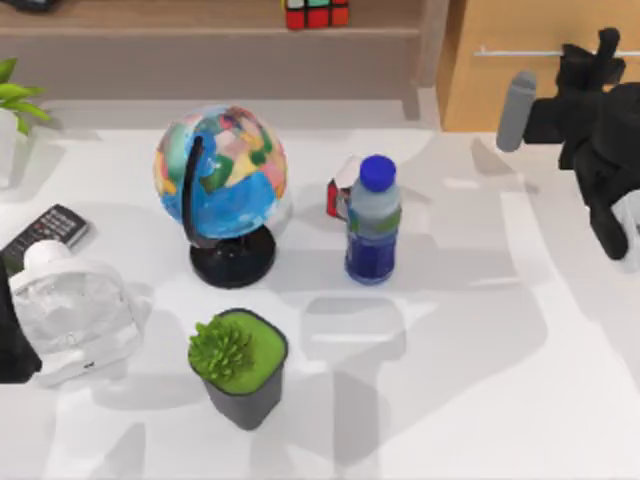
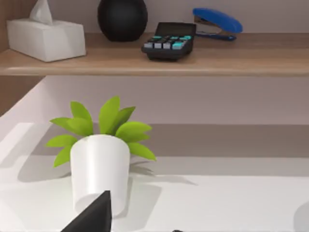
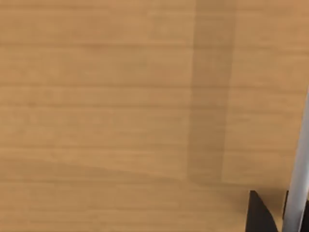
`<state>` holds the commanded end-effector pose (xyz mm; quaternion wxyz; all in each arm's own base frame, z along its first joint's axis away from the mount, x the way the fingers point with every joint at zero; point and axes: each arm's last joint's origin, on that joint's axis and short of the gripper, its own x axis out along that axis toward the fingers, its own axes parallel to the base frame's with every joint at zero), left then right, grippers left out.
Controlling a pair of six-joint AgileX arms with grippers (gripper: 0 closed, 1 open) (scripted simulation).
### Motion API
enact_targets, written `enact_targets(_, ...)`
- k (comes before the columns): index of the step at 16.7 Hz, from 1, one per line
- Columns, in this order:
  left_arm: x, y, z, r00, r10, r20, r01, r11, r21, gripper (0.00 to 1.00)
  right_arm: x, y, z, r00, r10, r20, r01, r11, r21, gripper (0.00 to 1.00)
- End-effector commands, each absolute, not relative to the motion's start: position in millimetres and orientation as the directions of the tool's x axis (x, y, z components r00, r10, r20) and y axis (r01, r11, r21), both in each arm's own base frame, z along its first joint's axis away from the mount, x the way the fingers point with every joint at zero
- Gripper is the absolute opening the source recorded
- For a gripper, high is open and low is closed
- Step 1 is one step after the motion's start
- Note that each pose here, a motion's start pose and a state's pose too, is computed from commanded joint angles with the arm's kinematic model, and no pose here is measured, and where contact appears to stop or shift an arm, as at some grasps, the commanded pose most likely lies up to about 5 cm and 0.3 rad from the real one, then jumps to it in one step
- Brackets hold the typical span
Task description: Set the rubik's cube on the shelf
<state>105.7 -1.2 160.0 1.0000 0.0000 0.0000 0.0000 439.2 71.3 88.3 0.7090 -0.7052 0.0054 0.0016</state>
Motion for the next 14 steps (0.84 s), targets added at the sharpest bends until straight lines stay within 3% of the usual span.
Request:
enact_targets(8, 105.7, -1.2, 160.0, 1.0, 0.0, 0.0, 0.0, 1.0, 0.0, 1.0, 439.2, 71.3, 88.3, 1.0, -0.005, -0.01, -0.01, 0.005, -1.0, 0.98)
enact_targets(14, 105.7, -1.2, 160.0, 1.0, 0.0, 0.0, 0.0, 1.0, 0.0, 1.0, 439.2, 71.3, 88.3, 1.0, -0.005, -0.01, -0.01, 0.005, -1.0, 1.0)
